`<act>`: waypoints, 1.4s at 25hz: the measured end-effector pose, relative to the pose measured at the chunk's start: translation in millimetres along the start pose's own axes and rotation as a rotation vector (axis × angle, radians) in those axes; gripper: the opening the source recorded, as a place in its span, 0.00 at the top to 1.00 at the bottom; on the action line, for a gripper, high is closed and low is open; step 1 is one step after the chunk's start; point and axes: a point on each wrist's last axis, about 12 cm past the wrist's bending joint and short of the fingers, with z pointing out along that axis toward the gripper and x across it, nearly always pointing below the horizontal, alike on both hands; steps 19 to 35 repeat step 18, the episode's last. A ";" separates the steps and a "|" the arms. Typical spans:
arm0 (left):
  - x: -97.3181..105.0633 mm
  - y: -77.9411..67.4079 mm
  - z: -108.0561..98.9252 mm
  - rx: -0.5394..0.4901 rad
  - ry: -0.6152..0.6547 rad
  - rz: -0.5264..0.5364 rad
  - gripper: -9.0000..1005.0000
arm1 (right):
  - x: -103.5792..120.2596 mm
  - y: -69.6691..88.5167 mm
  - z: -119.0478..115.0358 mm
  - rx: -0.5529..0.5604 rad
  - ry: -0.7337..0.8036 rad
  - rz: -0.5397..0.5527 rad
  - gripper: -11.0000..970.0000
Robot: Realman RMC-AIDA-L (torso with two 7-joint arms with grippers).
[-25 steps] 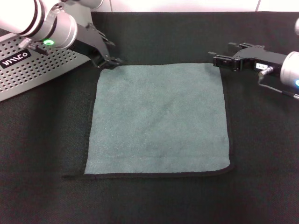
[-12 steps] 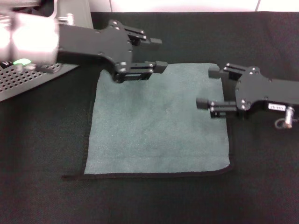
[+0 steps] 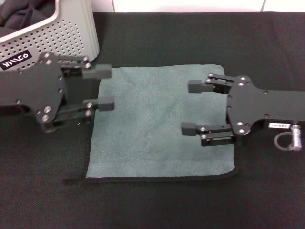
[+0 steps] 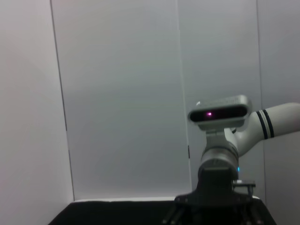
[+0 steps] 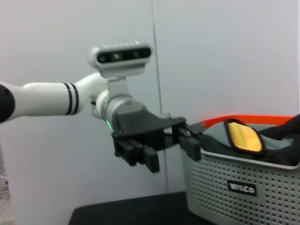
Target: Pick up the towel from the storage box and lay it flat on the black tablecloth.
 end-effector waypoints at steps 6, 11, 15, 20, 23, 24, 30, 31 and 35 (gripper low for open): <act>19.5 -2.9 -18.9 -0.027 -0.005 -0.053 0.50 | -3.8 3.7 13.7 -0.053 -0.016 -0.005 0.12; 22.7 -5.3 -24.3 -0.047 -0.010 -0.050 0.50 | -5.8 4.0 13.8 -0.054 -0.036 0.000 0.12; 23.6 -6.2 -24.4 -0.049 -0.010 -0.047 0.50 | -4.5 4.5 13.3 -0.052 -0.035 0.004 0.12; 23.9 -6.0 -23.5 -0.045 -0.007 -0.048 0.50 | -2.0 4.2 14.6 -0.052 -0.038 0.017 0.12; 23.9 -6.0 -23.5 -0.045 -0.007 -0.048 0.50 | -2.0 4.2 14.6 -0.052 -0.038 0.017 0.12; 23.9 -6.0 -23.5 -0.045 -0.007 -0.048 0.50 | -2.0 4.2 14.6 -0.052 -0.038 0.017 0.12; 23.9 -6.0 -23.5 -0.045 -0.007 -0.048 0.50 | -2.0 4.2 14.6 -0.052 -0.038 0.017 0.12; 23.9 -6.0 -23.5 -0.045 -0.007 -0.048 0.50 | -2.0 4.2 14.6 -0.052 -0.038 0.017 0.12; 23.9 -6.0 -23.5 -0.045 -0.007 -0.048 0.50 | -2.0 4.2 14.6 -0.052 -0.038 0.017 0.12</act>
